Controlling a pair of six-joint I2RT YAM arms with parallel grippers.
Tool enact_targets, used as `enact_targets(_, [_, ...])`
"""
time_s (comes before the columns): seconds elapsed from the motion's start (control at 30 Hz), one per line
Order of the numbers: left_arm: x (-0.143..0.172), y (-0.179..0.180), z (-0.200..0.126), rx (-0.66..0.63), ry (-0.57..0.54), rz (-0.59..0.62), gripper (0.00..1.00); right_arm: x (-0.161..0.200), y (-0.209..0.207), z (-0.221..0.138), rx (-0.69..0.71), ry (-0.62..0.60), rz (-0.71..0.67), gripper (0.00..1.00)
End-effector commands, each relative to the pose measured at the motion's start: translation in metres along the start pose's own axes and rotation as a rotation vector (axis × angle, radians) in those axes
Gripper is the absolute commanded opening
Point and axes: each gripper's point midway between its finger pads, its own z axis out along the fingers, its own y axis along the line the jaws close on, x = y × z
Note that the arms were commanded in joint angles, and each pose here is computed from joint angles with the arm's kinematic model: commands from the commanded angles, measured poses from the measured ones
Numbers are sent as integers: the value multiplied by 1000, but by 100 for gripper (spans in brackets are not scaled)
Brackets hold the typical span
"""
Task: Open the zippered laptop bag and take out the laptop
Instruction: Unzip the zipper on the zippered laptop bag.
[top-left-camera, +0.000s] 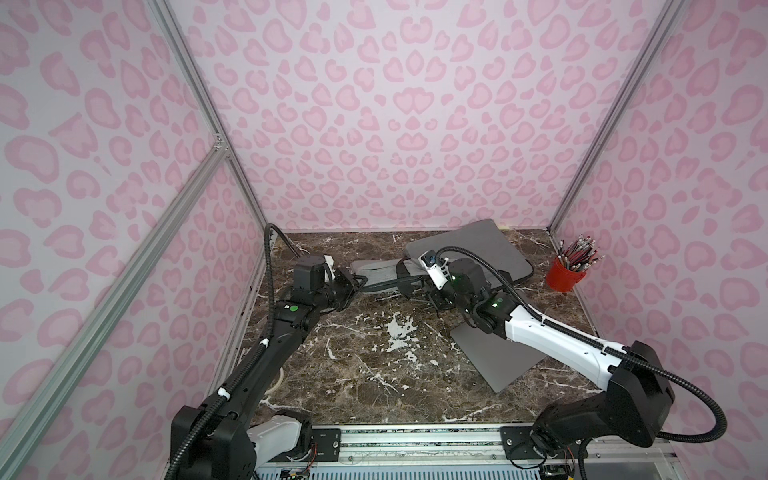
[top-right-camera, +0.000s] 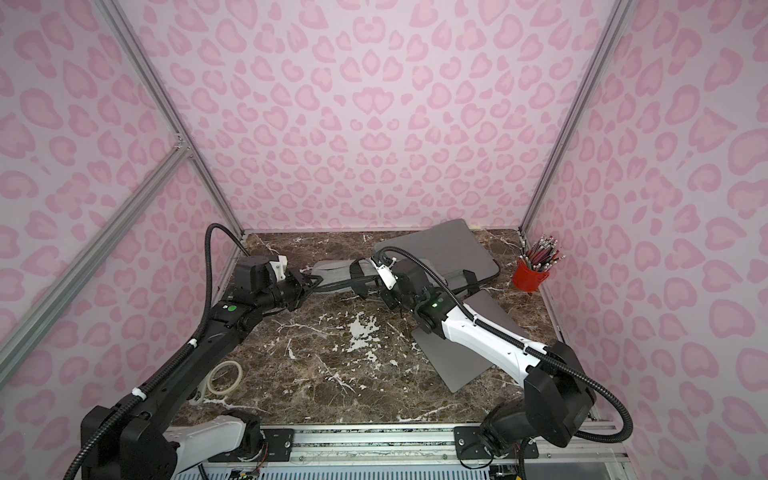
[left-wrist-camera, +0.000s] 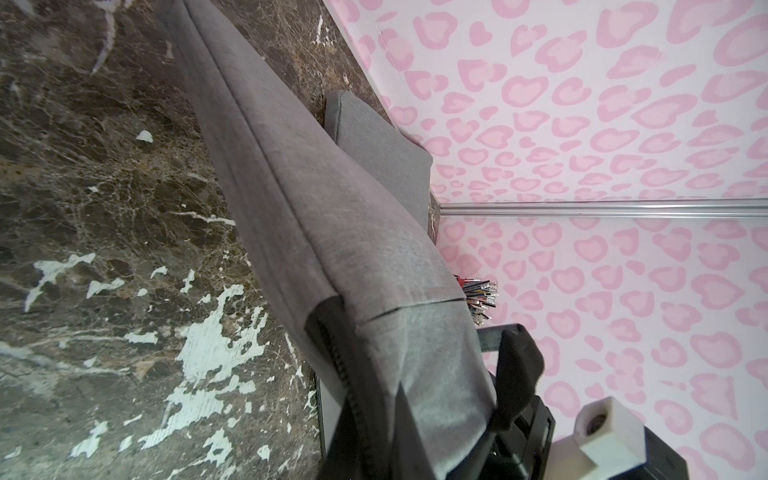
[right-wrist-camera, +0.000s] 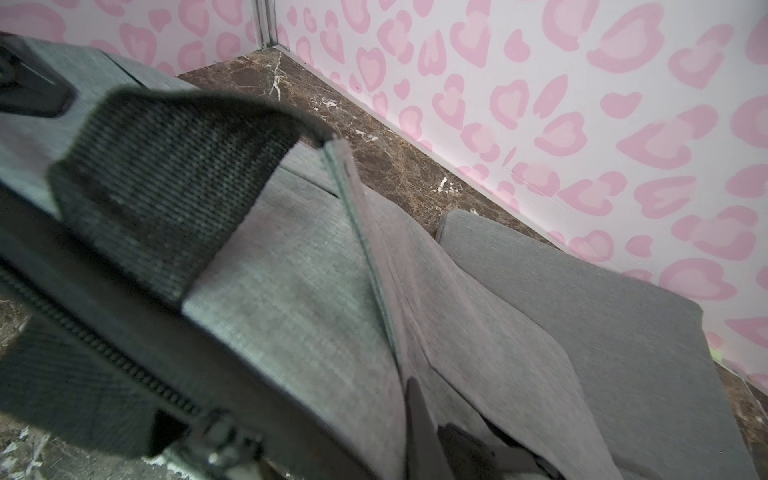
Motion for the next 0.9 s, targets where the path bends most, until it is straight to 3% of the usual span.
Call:
enact_targets(0.0, [4, -22, -6, 76, 8, 23, 1, -35, 0, -6, -9, -142, 133, 0])
enact_targets(0.2, [-6, -17, -17, 34, -114, -36, 0, -19, -8, -22, 19, -99, 230, 22])
enact_targets(0.5, [-15, -18, -22, 33, -203, -80, 0, 8, -11, -64, 22, -43, 337, 39])
enact_targets(0.7, [-18, -21, -22, 49, -222, -85, 0, 1, -10, -91, -12, -57, 404, 44])
enact_targets(0.87, [-16, -19, -21, 41, -217, -85, 0, -34, 11, -110, -195, -146, 577, 43])
